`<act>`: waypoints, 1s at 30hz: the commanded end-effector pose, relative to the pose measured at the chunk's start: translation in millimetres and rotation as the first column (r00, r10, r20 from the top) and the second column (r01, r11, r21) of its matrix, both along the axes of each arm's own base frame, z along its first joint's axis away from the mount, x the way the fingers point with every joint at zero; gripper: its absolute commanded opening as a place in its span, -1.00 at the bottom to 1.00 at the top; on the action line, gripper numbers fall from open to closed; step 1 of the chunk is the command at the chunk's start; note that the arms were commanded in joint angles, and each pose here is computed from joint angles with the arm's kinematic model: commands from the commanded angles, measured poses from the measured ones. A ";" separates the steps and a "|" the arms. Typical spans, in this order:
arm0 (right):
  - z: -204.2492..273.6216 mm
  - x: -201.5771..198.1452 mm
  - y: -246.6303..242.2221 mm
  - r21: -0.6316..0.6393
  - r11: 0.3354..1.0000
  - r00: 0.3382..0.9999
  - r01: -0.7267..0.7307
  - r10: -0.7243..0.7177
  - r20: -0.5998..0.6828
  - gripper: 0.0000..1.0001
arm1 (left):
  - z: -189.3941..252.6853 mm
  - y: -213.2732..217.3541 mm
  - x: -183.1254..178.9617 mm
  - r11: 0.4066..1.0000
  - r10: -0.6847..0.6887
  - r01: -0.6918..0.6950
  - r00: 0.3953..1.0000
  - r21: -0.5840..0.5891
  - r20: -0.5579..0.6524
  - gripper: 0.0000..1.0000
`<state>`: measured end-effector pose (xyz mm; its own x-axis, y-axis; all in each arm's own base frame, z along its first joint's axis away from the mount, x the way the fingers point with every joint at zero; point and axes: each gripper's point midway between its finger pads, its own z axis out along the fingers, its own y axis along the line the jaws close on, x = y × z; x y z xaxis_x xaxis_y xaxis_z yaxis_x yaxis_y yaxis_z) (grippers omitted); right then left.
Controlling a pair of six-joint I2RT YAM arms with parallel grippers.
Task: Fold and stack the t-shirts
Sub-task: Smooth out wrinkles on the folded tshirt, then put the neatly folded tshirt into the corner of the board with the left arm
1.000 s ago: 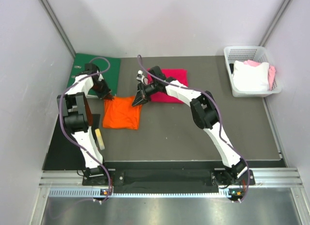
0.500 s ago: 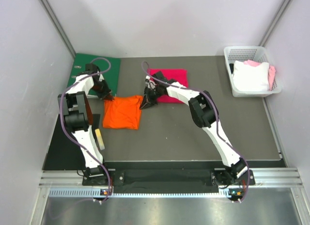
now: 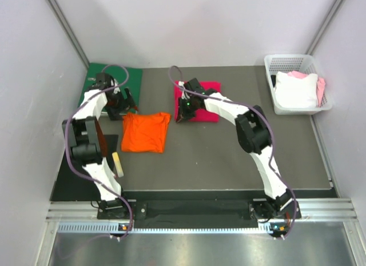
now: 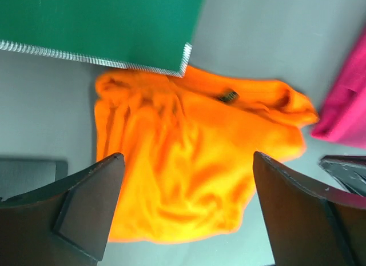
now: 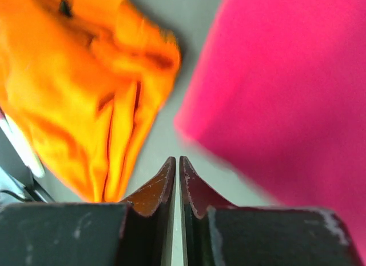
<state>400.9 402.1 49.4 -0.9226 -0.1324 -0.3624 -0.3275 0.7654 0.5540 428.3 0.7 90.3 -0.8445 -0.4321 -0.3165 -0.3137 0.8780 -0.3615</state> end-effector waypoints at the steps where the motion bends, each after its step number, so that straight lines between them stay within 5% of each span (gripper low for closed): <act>1: 115.9 26.2 -26.5 0.067 0.996 0.947 0.057 -0.075 0.312 -0.82 | 67.3 -4.3 1.7 1.000 -0.004 0.004 0.977 0.003 0.214 0.97; 8: 105.0 39.6 -113.4 0.031 0.968 0.932 0.249 -0.248 0.266 -0.66 | 95.8 -75.5 24.1 0.977 -0.129 0.179 0.927 -0.113 0.351 0.98; 11: 90.7 45.7 -144.0 0.016 0.947 0.917 0.320 -0.313 0.247 -0.32 | 89.2 -119.2 42.0 0.955 -0.201 0.262 0.915 -0.136 0.350 0.98; 14: 79.2 59.9 -181.0 0.015 0.919 0.893 0.394 -0.387 0.230 -0.28 | 77.2 -155.0 65.3 0.936 -0.221 0.298 0.911 -0.185 0.349 0.98; 21: 60.2 67.9 -198.1 0.025 0.902 0.883 0.432 -0.428 0.190 0.02 | 38.0 -210.2 103.9 0.894 -0.261 0.352 0.911 -0.275 0.319 0.98; 30: 43.9 64.7 -192.9 0.043 0.897 0.886 0.440 -0.442 0.142 0.09 | -14.4 -230.3 110.6 0.903 -0.287 0.350 0.923 -0.250 0.256 0.98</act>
